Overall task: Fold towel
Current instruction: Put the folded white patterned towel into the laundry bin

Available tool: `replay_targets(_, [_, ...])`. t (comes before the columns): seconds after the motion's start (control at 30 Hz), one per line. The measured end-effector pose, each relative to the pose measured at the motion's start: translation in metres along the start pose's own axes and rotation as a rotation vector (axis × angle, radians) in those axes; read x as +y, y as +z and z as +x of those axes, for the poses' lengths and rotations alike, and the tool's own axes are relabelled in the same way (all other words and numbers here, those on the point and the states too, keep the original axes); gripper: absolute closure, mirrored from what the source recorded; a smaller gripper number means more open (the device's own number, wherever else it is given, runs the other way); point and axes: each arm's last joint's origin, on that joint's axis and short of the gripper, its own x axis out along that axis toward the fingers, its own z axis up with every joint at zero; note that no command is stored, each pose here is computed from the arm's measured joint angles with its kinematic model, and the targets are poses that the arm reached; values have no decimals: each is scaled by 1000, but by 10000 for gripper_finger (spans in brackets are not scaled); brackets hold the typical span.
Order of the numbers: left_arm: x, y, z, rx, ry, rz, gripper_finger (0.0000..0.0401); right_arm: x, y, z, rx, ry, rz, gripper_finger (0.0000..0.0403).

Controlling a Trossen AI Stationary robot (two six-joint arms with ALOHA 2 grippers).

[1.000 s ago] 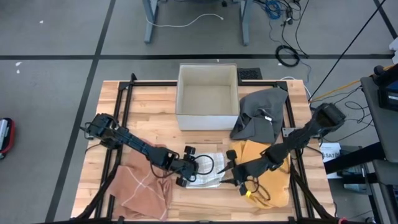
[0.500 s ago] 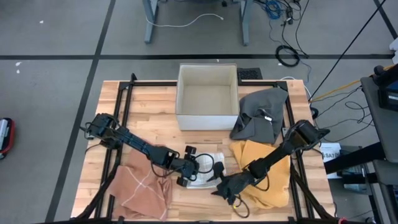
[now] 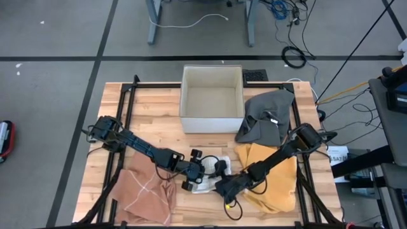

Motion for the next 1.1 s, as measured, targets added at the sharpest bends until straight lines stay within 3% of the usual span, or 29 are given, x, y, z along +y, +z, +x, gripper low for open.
replay_targets(0.17, [0, 0, 0, -4, -8, -3, 241, 0, -7, 4, 42, -55, 10, 199])
replay_targets(0.43, [-1, 5, -9, -32, 3, -2, 241, -6, -12, 10, 63, -52, 31, 369])
replay_targets(0.63, [-6, 19, -41, -100, 49, 26, 241, -8, -6, 7, 40, -74, 27, 370])
replay_targets(0.8, [-20, 26, -80, -139, 113, 58, 241, -10, 10, -7, 101, -124, -75, 370])
replay_targets(1.1, [-46, 26, -156, -245, 308, 107, 241, -34, 75, -53, 188, -193, -201, 370])
